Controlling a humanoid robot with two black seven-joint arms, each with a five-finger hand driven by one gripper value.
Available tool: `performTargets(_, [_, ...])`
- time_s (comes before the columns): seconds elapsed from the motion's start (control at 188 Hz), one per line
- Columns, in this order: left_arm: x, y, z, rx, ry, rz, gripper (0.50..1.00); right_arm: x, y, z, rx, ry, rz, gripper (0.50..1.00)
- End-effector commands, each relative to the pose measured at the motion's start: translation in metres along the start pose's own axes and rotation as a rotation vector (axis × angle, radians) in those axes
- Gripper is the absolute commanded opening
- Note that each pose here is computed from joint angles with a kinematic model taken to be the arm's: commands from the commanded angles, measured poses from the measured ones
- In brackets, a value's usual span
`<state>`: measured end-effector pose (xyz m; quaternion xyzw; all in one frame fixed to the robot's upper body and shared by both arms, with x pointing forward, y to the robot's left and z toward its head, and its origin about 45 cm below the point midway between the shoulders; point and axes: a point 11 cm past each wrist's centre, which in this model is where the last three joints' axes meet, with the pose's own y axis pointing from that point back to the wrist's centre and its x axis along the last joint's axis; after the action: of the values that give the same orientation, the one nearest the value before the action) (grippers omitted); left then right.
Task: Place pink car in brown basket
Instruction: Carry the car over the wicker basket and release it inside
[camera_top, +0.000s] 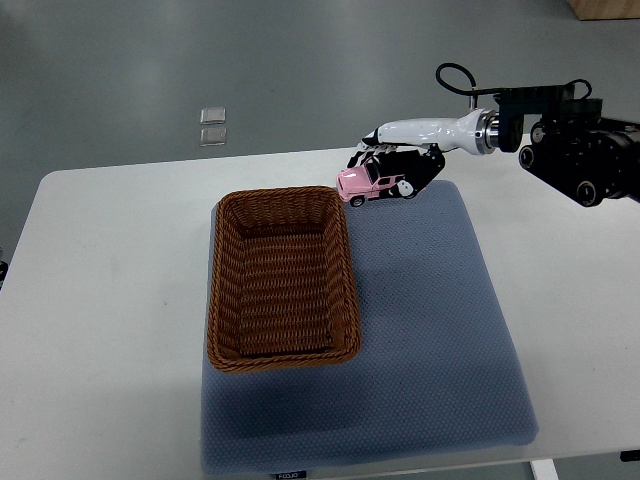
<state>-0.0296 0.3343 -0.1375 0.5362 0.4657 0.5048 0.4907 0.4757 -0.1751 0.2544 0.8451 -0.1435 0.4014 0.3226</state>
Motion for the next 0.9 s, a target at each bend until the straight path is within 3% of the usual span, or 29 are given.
performTargets(0.0, [0.0, 0.0, 0.0, 0.0, 0.002, 0.0, 1.0, -0.012, -0.026, -0.026, 0.059, 0.023, -0.044, 0.5])
performTargets(0.309, [0.0, 0.0, 0.0, 0.0, 0.0, 0.0, 1.0, 0.005, -0.071, -0.104, 0.195, 0.137, -0.088, 0.5])
performTargets(0.629, [0.0, 0.0, 0.0, 0.0, 0.0, 0.0, 1.0, -0.028, -0.08, -0.098, 0.194, 0.098, -0.151, 0.5])
performTargets(0.65, [0.0, 0.0, 0.0, 0.0, 0.0, 0.0, 1.0, -0.03, -0.08, -0.097, 0.195, 0.088, -0.15, 0.576])
performTargets(0.661, [0.0, 0.0, 0.0, 0.0, 0.0, 0.0, 1.0, -0.03, -0.08, -0.097, 0.195, 0.088, -0.15, 0.576])
performTargets(0.752, [0.0, 0.0, 0.0, 0.0, 0.0, 0.0, 1.0, -0.036, -0.08, -0.095, 0.196, 0.065, -0.153, 0.735])
performTargets(0.896, [0.0, 0.0, 0.0, 0.0, 0.0, 0.0, 1.0, -0.041, -0.081, -0.092, 0.199, 0.04, -0.15, 0.854])
